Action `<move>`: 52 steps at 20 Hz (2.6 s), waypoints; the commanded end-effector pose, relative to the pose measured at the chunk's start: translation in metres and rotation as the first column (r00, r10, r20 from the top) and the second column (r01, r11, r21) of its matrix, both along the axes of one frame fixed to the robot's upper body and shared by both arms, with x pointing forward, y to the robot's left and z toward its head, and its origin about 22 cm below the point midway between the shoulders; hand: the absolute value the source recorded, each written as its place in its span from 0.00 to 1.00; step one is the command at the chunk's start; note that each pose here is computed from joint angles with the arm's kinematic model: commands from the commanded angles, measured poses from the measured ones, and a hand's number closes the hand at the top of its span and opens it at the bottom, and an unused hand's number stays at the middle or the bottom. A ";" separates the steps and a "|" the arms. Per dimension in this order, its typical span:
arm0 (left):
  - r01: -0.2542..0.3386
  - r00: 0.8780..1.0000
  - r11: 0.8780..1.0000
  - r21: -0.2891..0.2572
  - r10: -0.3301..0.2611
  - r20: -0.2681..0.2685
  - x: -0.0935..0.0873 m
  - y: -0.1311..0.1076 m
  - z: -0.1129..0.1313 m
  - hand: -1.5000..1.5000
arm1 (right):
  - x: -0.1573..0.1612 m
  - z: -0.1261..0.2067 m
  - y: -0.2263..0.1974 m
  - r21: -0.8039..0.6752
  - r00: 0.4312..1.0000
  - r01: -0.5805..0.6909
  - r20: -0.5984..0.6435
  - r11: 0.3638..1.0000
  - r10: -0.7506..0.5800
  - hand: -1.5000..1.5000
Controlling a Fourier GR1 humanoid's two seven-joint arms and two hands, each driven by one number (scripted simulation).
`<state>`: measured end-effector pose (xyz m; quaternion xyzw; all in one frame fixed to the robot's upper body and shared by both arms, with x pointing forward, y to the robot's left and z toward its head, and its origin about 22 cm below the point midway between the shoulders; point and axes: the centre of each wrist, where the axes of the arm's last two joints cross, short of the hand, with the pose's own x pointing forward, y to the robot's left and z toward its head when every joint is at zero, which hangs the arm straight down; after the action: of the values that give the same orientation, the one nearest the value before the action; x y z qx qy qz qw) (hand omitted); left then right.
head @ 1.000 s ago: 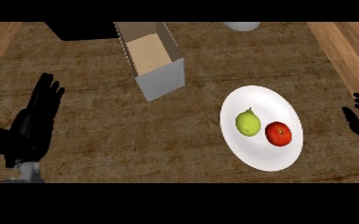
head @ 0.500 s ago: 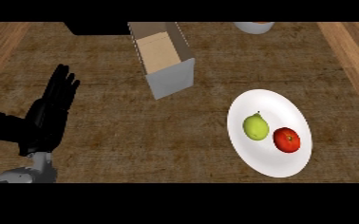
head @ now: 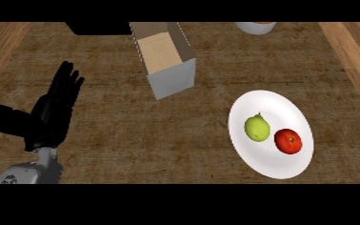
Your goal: Pick the tomato from the plate and place it in the cardboard box
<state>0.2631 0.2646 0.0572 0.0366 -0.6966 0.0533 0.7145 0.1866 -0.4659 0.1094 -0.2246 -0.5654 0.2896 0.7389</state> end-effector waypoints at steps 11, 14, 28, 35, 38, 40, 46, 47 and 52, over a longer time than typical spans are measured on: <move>0.023 1.000 1.000 -0.006 -0.023 -0.001 -0.005 0.008 0.014 0.50 | 0.006 0.021 0.069 -0.011 0.997 -0.008 -0.081 1.000 0.007 0.00; 0.017 1.000 1.000 0.001 -0.017 -0.013 -0.008 -0.006 0.001 0.50 | 0.006 0.005 0.069 0.022 0.993 0.013 -0.121 1.000 -0.010 0.00; 0.006 1.000 1.000 0.005 -0.006 0.015 -0.003 -0.014 0.011 0.50 | 0.019 -0.027 0.100 0.009 0.994 0.032 -0.102 0.999 -0.031 0.00; 0.013 1.000 1.000 -0.007 -0.013 -0.021 0.009 -0.008 -0.013 0.50 | 0.037 -0.049 0.135 0.049 0.991 0.022 -0.132 0.999 -0.015 0.00; -0.005 1.000 1.000 0.004 0.005 -0.007 0.013 -0.001 0.001 0.50 | 0.048 -0.073 0.123 0.032 0.988 0.017 -0.156 0.999 -0.012 0.00; 0.021 1.000 1.000 0.003 -0.021 0.007 -0.006 -0.011 -0.001 0.50 | 0.027 -0.060 0.116 -0.007 0.991 0.033 -0.133 0.999 -0.033 0.00; 0.003 1.000 1.000 0.009 -0.003 0.007 -0.009 -0.002 0.016 0.50 | 0.044 -0.073 0.126 -0.034 0.986 0.059 -0.153 0.998 -0.063 0.00; 0.007 1.000 1.000 0.009 -0.007 0.000 0.007 0.009 -0.007 0.50 | 0.030 -0.072 0.106 -0.027 0.986 0.055 -0.156 0.998 -0.058 0.00; 0.003 1.000 1.000 0.002 -0.003 -0.003 0.008 0.008 -0.004 0.50 | 0.051 -0.076 0.121 -0.018 0.985 0.031 -0.167 0.999 -0.034 0.00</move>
<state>0.2695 0.2639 0.0524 0.0330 -0.6979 0.0512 0.7136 0.2295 -0.3464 0.0307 -0.2199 -0.4948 0.2989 0.7858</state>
